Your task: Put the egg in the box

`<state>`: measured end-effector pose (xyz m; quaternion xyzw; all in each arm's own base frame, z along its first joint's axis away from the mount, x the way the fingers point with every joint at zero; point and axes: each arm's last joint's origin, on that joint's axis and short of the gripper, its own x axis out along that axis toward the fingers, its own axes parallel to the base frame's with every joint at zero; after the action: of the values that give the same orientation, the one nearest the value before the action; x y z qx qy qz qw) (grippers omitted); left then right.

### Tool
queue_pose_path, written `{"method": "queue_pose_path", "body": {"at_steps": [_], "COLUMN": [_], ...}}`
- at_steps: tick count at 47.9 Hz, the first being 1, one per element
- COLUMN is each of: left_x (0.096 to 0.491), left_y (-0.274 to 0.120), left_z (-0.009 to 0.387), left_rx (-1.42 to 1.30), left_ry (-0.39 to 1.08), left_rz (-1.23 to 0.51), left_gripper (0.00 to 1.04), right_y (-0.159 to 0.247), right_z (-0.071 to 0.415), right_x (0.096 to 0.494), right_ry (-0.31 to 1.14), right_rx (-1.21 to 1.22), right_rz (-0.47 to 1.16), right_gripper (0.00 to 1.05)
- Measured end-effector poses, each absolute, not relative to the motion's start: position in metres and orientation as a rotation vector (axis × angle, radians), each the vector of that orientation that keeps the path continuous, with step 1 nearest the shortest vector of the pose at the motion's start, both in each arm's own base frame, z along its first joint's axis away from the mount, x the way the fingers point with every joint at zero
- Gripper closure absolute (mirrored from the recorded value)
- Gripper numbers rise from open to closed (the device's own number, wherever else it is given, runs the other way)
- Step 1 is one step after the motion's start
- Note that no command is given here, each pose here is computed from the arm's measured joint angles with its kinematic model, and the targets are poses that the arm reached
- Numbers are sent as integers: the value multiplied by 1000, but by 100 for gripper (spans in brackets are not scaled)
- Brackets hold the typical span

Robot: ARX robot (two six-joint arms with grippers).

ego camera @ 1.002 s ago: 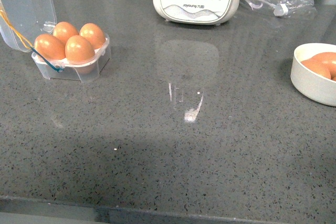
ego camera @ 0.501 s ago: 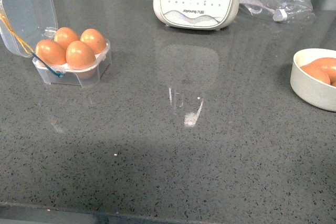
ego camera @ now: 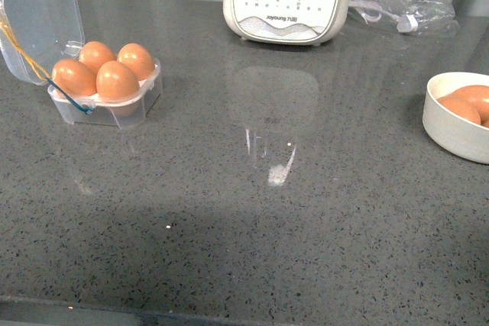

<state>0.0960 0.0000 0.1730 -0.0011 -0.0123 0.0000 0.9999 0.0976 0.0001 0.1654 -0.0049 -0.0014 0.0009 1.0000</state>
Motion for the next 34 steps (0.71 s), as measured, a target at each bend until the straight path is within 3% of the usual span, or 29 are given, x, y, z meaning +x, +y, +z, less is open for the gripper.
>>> {"method": "queue_pose_path", "body": {"at_steps": [14, 15, 17, 20, 22, 34], "left_x": [96, 97, 98, 101, 103, 124], "left_y": [0, 0, -1, -3, -4, -3], "left_z": [173, 172, 171, 169, 167, 192], "left_rx": [-2, -4, -1, 5, 3, -28], "left_ry": [-24, 11, 269, 486, 532, 418], "left_rz": [0, 9, 44, 51, 42, 25], "left_gripper": [7, 7, 7, 7, 7, 7], "right_y": [0, 0, 0, 0, 0, 0], "right_z": [165, 165, 165, 165, 165, 165], "right_x": [98, 98, 98, 98, 98, 98], "right_ry": [-3, -3, -3, -3, -2, -2], "right_rx": [-10, -10, -10, -10, -10, -10], "right_rz": [2, 2, 2, 2, 2, 2], "right_gripper": [7, 7, 7, 7, 7, 7]}}
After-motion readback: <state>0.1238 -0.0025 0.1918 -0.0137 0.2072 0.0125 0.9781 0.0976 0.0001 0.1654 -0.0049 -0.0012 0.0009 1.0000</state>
